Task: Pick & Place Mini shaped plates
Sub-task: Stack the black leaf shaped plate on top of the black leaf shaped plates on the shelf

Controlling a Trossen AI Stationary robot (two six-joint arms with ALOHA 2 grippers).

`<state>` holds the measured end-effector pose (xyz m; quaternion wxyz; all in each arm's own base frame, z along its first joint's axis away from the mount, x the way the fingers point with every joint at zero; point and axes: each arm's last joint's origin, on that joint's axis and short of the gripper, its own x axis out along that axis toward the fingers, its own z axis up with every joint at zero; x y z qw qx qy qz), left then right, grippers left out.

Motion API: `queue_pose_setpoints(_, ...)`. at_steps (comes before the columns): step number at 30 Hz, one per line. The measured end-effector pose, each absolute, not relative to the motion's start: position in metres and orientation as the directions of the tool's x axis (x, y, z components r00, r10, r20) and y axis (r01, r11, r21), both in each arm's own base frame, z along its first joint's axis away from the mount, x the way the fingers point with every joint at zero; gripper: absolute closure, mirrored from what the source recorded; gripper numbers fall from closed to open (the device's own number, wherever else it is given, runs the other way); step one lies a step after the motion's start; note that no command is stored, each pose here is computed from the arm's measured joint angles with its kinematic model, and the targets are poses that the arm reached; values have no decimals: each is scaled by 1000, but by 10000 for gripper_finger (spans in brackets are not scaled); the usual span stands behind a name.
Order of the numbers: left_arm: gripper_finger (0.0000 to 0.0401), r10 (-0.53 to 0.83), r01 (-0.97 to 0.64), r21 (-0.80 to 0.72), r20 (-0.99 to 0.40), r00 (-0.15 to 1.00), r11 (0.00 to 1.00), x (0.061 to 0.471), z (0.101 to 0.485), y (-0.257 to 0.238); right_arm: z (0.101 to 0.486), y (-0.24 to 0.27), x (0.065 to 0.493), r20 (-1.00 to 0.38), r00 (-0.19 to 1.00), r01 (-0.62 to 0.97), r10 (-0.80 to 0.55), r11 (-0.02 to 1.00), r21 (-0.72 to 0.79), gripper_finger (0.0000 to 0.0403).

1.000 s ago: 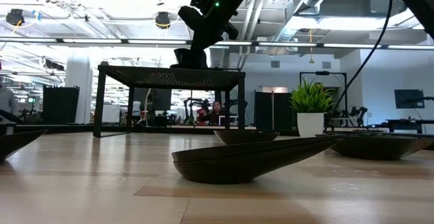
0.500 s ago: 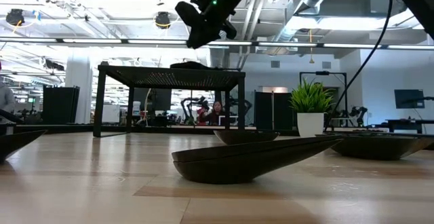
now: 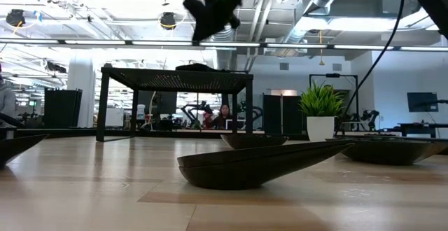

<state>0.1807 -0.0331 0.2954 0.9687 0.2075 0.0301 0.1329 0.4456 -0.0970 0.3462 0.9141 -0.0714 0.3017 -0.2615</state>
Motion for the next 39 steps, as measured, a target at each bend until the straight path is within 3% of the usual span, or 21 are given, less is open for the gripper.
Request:
queue_pose_setpoints(8, 290, 285, -262, 341, -21, 958, 903, 180, 294, -33, 416, -50, 404, -489, 744, 294, -456, 880, -374, 322)
queue_pose_setpoints(13, 290, 289, -269, 329, -11, 957, 905, 178, 296, -32, 438, -30, 358, -547, 723, 287, -422, 904, -318, 322)
queue_pose_setpoints(21, 290, 287, -281, 218, 8, 958, 934, 148, 306, -27, 370, -10, 322, -668, 640, 303, -380, 923, -236, 321)
queue_pose_setpoints(27, 290, 284, -272, 129, -83, 955, 954, 129, 298, -22, 345, 17, 293, -617, 719, 288, -320, 945, -155, 321)
queue_pose_setpoints(32, 290, 264, -254, 88, -122, 957, 963, 128, 292, -22, 336, 35, 268, -492, 834, 240, -250, 967, -84, 321)
queue_pose_setpoints(39, 290, 262, -240, 132, -187, 947, 962, 132, 268, -24, 269, 52, 244, -462, 871, 181, -165, 983, -10, 321)
